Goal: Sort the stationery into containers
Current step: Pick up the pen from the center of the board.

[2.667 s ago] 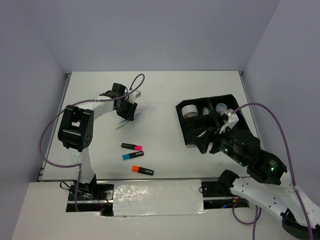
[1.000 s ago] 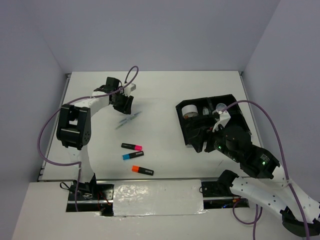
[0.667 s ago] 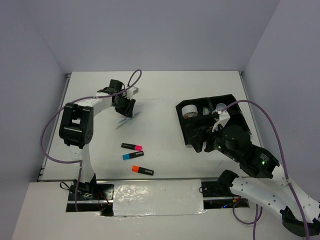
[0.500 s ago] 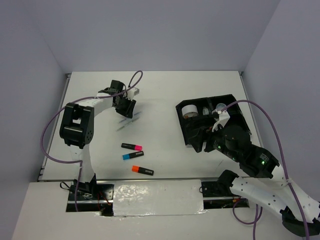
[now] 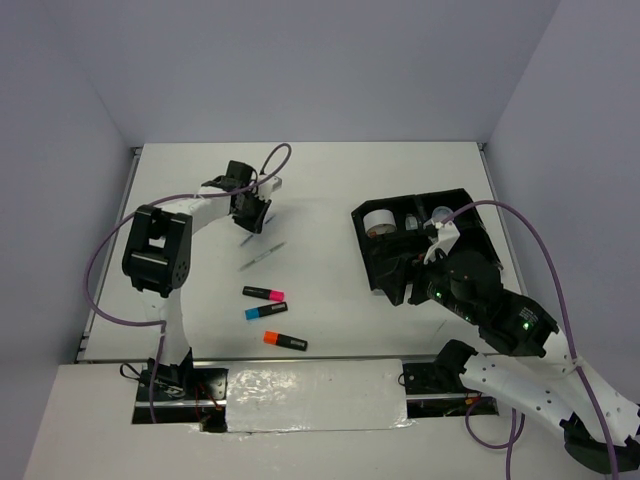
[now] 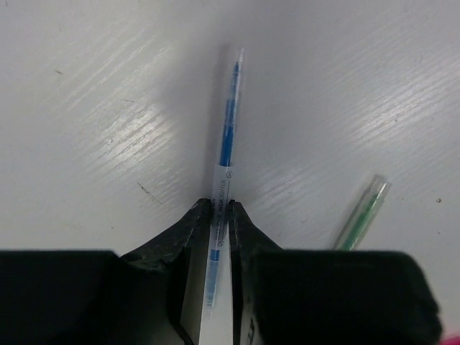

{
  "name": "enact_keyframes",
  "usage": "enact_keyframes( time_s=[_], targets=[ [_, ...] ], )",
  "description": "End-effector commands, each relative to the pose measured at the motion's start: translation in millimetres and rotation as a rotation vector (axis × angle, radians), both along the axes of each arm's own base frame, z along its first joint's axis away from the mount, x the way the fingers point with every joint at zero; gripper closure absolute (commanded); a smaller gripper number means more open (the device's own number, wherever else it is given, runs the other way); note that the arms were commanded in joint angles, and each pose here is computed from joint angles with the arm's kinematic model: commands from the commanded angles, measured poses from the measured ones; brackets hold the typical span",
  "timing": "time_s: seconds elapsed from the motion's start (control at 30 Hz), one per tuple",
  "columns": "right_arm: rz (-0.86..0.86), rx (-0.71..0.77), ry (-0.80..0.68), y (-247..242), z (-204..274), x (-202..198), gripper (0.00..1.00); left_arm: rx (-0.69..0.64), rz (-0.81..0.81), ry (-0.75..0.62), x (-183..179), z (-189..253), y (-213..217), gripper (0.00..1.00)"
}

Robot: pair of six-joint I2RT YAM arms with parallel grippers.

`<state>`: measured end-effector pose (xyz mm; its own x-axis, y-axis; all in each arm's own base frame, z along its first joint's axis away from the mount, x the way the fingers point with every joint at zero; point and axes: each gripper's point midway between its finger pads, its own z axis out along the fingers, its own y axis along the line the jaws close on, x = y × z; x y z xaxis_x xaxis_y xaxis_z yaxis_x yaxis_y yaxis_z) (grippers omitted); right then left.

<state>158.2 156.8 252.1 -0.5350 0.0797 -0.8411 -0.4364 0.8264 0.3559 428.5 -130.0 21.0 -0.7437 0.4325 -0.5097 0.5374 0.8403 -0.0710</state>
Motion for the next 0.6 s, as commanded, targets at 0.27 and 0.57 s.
enact_keyframes(
  time_s=[0.27,0.57],
  targets=[
    [0.016,0.052,-0.051,2.5,12.0,-0.9,0.27,0.082,-0.07,0.112,-34.7,-47.7,-13.2,0.93],
    [-0.011,0.079,-0.08,-7.8,25.4,-4.8,0.27,-0.059,-0.039,-0.068,-1.1,33.7,-44.1,1.0]
  ],
)
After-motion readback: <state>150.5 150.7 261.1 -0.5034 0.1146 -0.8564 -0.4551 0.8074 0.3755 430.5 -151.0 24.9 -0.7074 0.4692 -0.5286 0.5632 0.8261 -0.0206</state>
